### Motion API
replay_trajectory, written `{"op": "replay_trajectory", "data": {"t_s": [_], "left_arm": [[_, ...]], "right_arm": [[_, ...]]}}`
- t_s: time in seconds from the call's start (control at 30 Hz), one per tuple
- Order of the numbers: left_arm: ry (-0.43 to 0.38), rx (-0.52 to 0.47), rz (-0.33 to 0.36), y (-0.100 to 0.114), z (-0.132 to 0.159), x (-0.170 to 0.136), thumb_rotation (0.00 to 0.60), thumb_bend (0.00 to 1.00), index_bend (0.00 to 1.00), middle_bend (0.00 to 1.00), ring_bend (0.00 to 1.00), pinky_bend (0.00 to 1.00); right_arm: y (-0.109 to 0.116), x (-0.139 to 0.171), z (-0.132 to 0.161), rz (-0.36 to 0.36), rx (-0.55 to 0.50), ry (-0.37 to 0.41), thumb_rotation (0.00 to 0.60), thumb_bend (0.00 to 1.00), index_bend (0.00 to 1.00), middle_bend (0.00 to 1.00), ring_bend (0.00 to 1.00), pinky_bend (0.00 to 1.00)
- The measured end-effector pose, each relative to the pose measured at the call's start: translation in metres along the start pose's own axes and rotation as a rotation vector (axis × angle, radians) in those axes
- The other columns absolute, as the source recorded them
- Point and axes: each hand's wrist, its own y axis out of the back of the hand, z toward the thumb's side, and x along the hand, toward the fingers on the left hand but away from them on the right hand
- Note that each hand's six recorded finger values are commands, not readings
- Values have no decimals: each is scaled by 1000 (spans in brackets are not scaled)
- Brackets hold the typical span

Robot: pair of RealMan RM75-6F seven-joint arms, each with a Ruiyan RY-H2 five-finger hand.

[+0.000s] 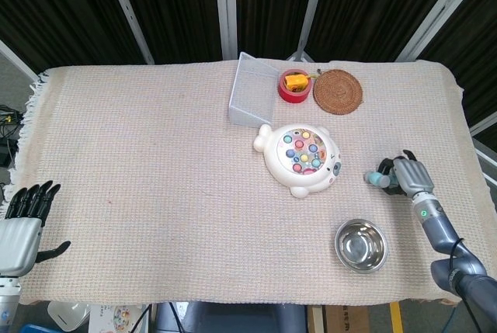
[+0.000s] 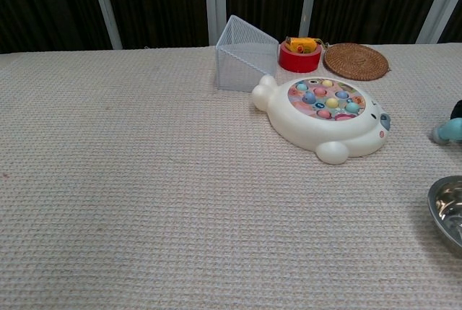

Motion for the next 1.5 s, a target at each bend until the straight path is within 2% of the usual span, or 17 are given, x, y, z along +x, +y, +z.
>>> {"op": "replay_trajectory", "data": {"t_s": [0.4,1.17,1.3,1.5], "left_arm": [[3,0,-7,-2,-1,1,600,88,0,0,0,0],[8,0,-16,-5,-2,4,600,88,0,0,0,0],[6,0,-16,-5,-2,5,600,88,0,0,0,0],[4,-1,-14,-5,-2,5,600,88,0,0,0,0]], "right_arm": [[7,-5,8,34,39,-7,600,422,435,447,230,0],[11,-10,14,33,67,-20,600,422,432,445,226,0],[8,-8,12,46,75,-24,600,422,356,401,181,0],[6,-6,9,69,81,-36,600,414,185,317,114,0]]}}
